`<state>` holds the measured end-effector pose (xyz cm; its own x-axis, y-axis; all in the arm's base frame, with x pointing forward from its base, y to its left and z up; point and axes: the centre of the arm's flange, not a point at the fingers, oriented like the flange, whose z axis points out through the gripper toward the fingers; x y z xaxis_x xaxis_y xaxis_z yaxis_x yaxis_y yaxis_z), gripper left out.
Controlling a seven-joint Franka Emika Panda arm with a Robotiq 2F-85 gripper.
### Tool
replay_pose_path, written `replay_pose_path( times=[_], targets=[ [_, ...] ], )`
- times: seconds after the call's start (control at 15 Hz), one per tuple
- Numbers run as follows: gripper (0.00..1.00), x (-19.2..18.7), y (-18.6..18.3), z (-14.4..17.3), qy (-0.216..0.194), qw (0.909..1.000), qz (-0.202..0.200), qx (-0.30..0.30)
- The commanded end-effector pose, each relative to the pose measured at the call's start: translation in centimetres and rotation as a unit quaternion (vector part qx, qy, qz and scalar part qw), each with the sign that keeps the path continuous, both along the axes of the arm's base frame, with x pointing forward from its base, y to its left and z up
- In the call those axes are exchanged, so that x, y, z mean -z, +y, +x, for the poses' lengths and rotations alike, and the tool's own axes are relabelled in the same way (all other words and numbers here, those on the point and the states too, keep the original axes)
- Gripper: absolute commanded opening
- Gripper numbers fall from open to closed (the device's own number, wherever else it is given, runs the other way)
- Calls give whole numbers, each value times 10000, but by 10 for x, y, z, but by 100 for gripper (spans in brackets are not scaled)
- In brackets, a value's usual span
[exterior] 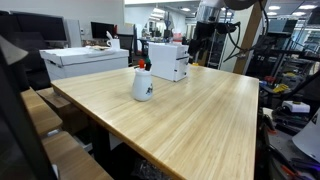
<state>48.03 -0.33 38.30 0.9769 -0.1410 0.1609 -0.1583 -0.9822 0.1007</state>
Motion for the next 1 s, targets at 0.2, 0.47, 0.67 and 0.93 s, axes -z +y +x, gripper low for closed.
replay_pose_path(
  times=[0.2, 0.47, 0.67, 0.93],
  targets=[
    [100, 4, -15, 19, -96, 9997, 144, 189],
    [100, 4, -22, 27, -86, 9998, 118, 138],
    [100, 5, -27, 31, -111, 9999, 125, 40],
    [100, 10, -37, 37, -103, 9997, 209, -10]
  ],
)
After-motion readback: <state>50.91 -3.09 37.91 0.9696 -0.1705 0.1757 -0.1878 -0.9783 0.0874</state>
